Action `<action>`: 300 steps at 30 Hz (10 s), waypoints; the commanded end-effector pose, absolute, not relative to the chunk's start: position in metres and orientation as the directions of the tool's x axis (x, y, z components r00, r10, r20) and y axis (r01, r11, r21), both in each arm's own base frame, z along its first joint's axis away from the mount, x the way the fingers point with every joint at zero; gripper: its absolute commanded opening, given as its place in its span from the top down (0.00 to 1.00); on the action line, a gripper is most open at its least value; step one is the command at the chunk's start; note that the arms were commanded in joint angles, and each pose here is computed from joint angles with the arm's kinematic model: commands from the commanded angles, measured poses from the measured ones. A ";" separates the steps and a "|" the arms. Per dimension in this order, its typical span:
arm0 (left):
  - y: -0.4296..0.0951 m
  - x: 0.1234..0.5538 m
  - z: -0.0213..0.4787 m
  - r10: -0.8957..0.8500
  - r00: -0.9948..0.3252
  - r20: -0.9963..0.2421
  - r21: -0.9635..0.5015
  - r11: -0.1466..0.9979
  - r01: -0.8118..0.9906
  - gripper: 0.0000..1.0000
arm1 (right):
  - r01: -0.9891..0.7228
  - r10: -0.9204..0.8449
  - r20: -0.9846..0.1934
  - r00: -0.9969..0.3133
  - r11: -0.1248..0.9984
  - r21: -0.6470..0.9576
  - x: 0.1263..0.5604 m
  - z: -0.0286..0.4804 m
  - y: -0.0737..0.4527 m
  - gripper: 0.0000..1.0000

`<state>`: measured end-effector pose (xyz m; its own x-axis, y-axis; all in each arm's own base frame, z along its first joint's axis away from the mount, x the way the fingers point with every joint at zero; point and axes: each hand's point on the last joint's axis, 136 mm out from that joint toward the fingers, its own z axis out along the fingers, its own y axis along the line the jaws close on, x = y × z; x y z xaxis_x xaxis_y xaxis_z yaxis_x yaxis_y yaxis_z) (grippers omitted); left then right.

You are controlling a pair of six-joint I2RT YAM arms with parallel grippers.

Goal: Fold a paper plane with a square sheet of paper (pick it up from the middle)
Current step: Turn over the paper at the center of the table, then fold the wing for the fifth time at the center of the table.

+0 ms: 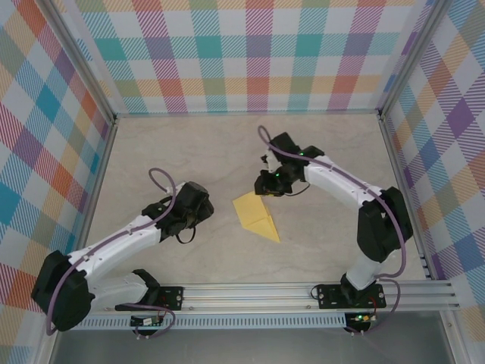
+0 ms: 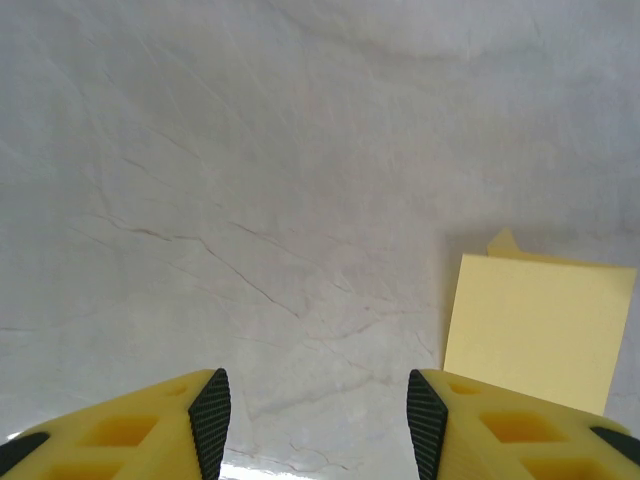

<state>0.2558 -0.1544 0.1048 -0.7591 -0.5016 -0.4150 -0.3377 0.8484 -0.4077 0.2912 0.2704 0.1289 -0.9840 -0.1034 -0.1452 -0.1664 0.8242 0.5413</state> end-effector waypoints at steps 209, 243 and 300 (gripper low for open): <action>-0.282 0.334 0.047 -0.457 -0.889 0.032 -0.660 0.658 -0.362 1.00 | -0.650 -0.621 -0.638 -0.455 0.722 -0.239 0.229 0.040 0.261 0.79; -0.212 0.310 0.078 -0.511 -0.846 -0.151 -0.485 0.784 -0.387 0.19 | -0.669 -0.411 -0.682 -0.604 0.727 0.154 0.231 0.049 0.297 1.00; -0.284 0.290 0.090 -0.375 -0.917 -0.138 -0.749 0.645 -0.151 0.51 | -0.213 -0.140 -0.160 -0.977 0.646 0.733 0.229 0.001 0.272 0.95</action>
